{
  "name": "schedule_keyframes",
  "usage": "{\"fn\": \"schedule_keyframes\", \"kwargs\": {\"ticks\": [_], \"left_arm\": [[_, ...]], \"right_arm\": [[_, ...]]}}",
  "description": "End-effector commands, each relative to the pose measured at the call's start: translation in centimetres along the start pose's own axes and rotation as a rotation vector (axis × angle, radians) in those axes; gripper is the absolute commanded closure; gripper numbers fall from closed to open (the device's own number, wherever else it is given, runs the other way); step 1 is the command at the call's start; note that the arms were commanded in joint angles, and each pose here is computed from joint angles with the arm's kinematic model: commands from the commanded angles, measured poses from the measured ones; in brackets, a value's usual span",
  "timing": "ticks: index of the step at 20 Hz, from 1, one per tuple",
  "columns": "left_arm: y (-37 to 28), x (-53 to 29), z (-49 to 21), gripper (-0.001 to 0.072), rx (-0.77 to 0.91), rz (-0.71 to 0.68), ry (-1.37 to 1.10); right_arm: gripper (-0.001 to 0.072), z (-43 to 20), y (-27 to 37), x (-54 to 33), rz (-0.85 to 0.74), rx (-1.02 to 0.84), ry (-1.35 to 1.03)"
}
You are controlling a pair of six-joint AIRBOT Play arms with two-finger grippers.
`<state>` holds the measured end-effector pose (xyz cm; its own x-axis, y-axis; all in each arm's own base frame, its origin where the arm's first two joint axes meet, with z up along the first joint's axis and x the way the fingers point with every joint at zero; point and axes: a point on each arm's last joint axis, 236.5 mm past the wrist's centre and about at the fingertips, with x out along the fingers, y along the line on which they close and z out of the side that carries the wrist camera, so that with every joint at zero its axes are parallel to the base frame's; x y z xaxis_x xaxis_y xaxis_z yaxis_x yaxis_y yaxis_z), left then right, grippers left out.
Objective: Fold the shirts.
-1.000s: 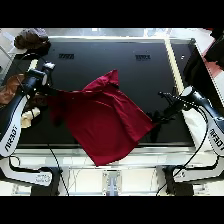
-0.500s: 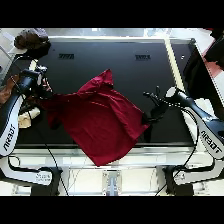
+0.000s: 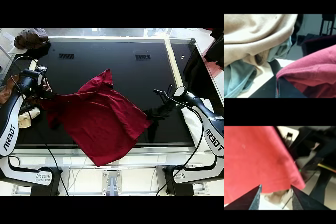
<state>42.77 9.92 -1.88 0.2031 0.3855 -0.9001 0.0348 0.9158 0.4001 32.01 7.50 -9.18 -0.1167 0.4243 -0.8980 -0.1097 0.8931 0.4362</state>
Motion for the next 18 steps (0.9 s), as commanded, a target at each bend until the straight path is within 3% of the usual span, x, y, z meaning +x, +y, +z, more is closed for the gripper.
{"fn": "schedule_keyframes", "kwargs": {"ticks": [1, 6, 12, 16, 17, 18], "left_arm": [[-0.4, -0.1, 0.1, 0.0693, -0.002, -0.012, -0.002], [-0.4, -0.1, 0.1, 0.0693, -0.002, -0.012, -0.002], [-0.8, -0.1, 0.1, 0.0693, -0.009, -0.029, -0.001], [-1.0, -0.1, 0.1, 0.0694, -0.011, -0.036, -0.002], [-1.0, -0.1, 0.1, 0.0694, -0.011, -0.036, -0.002], [-1.0, -0.1, 0.1, 0.0693, -0.011, -0.036, -0.002]], "right_arm": [[0.0279, 2.0, -2.1, -0.4, -0.064, 0.012, -0.09], [0.028, 0.5, -3.5, -0.7, -0.026, 0.076, -0.044], [0.0281, -0.7, -0.8, 0.4, 0.118, 0.057, 0.033], [0.0346, -0.7, -0.8, 0.6, 0.123, 0.044, 0.035], [0.046, -0.7, -0.7, 0.6, 0.124, 0.045, 0.035], [0.0668, -0.6, -0.7, 0.6, 0.126, 0.036, 0.031]]}}
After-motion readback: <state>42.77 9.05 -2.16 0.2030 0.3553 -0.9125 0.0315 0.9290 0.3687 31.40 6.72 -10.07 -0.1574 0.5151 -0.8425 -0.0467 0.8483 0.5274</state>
